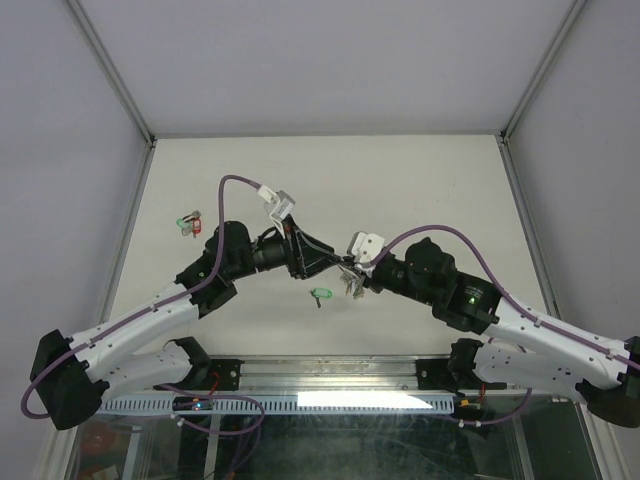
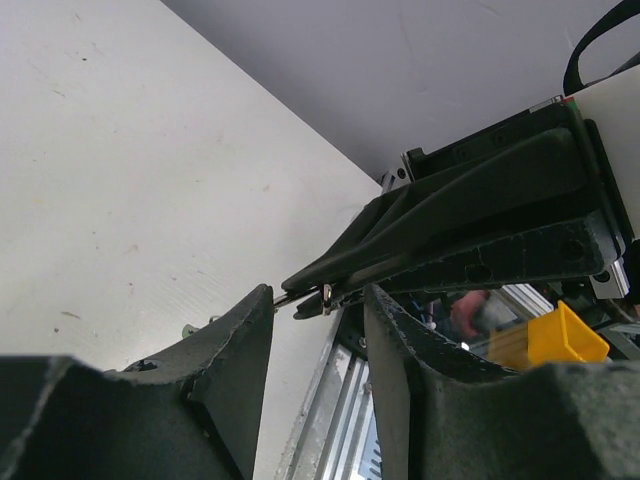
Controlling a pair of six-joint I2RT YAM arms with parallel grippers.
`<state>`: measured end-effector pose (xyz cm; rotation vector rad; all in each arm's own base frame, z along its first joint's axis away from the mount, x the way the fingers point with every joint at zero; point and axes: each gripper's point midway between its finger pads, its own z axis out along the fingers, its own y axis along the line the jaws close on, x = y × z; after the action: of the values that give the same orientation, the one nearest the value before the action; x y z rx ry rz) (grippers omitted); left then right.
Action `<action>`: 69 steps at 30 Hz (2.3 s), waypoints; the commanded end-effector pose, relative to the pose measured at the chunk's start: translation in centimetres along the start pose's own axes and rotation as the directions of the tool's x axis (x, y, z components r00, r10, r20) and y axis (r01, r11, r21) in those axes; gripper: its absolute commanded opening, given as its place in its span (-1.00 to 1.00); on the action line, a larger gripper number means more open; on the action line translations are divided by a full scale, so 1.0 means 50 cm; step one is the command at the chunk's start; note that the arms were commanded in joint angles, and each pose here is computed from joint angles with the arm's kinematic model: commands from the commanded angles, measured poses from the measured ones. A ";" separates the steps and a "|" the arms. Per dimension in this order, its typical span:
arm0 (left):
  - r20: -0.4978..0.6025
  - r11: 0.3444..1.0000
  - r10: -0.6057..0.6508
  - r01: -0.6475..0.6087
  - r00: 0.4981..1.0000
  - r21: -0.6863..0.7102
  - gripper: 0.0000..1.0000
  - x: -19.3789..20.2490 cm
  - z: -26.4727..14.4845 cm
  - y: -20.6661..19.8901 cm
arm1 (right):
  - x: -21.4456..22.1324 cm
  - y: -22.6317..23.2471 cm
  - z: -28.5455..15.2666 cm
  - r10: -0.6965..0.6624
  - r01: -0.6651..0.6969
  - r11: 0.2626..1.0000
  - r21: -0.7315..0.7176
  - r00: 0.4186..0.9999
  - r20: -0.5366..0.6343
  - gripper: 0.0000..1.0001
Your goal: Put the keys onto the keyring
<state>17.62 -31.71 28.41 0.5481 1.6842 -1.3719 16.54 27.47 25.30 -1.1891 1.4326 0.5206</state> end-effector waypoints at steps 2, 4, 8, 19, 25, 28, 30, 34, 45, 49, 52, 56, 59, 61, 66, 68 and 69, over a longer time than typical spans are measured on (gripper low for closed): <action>0.058 0.994 0.044 -0.049 0.997 0.100 -0.26 -0.051 0.010 -0.059 | -0.112 -0.030 -0.009 0.015 -0.021 0.999 0.035 0.985 0.169 -1.00; 0.050 0.994 0.043 -0.048 0.998 0.103 -0.32 -0.047 0.012 -0.058 | -0.113 -0.030 -0.009 0.015 -0.021 0.999 0.033 0.985 0.171 -1.00; 0.046 0.993 0.047 -0.052 0.998 0.106 -0.49 -0.044 0.015 -0.060 | -0.115 -0.030 -0.009 0.017 -0.023 0.999 0.030 0.984 0.175 -1.00; 0.034 0.992 0.051 -0.054 0.998 0.116 -1.00 -0.037 0.014 -0.063 | -0.115 -0.029 -0.009 0.021 -0.027 0.999 0.032 0.984 0.177 -1.00; 0.060 0.993 0.060 -0.066 0.996 0.102 -1.00 -0.049 0.007 -0.065 | -0.106 -0.033 -0.011 0.014 -0.022 0.999 0.048 0.985 0.169 -0.73; 0.066 0.993 0.059 -0.065 0.996 0.099 -1.00 -0.053 0.005 -0.066 | -0.100 -0.035 -0.011 0.009 -0.019 0.998 0.055 0.987 0.161 -0.60; 0.071 0.993 0.060 -0.066 0.996 0.098 -1.00 -0.056 0.005 -0.067 | -0.095 -0.035 -0.010 0.008 -0.017 0.998 0.056 0.988 0.152 -0.57; 0.075 0.993 0.059 -0.066 0.995 0.097 -1.00 -0.059 0.004 -0.068 | -0.087 -0.034 -0.007 0.007 -0.015 0.998 0.058 0.990 0.142 -0.52; 0.093 0.996 0.052 -0.059 0.994 0.065 -1.00 -0.070 0.000 -0.062 | -0.067 -0.032 -0.001 -0.007 0.001 0.998 0.060 0.994 0.111 -0.43; 0.093 0.996 0.052 -0.058 0.994 0.066 -1.00 -0.071 0.000 -0.063 | -0.064 -0.030 0.003 -0.007 0.001 0.998 0.057 0.994 0.108 -0.43; 0.091 0.996 0.050 -0.056 0.995 0.067 -1.00 -0.070 0.002 -0.063 | -0.069 -0.032 0.004 -0.006 -0.001 0.998 0.061 0.993 0.118 -0.45; 0.087 0.996 0.049 -0.055 0.995 0.069 -1.00 -0.068 0.002 -0.063 | -0.077 -0.036 0.006 -0.006 -0.004 0.998 0.070 0.991 0.136 -0.51; 0.088 0.996 0.050 -0.056 0.995 0.069 -1.00 -0.069 0.001 -0.064 | -0.078 -0.035 0.009 -0.007 -0.002 0.998 0.067 0.990 0.138 -0.58; 0.091 0.996 0.050 -0.057 0.995 0.068 -1.00 -0.071 0.001 -0.065 | -0.076 -0.034 0.011 -0.009 0.001 0.998 0.065 0.991 0.133 -0.60; 0.094 0.996 0.051 -0.057 0.994 0.062 -1.00 -0.073 0.000 -0.064 | -0.065 -0.032 0.008 -0.019 0.013 0.998 0.059 0.994 0.109 -0.50; 0.095 0.997 0.052 -0.058 0.994 0.058 -1.00 -0.073 0.000 -0.062 | -0.061 -0.032 0.005 -0.021 0.014 0.998 0.062 0.994 0.103 -0.49; 0.094 0.997 0.052 -0.058 0.994 0.060 -1.00 -0.072 0.000 -0.063 | -0.061 -0.033 0.004 -0.022 0.015 0.998 0.064 0.995 0.102 -0.50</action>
<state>17.36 -32.08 28.84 0.5589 1.6772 -1.3707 17.13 28.26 26.46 -1.1560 1.3925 0.5247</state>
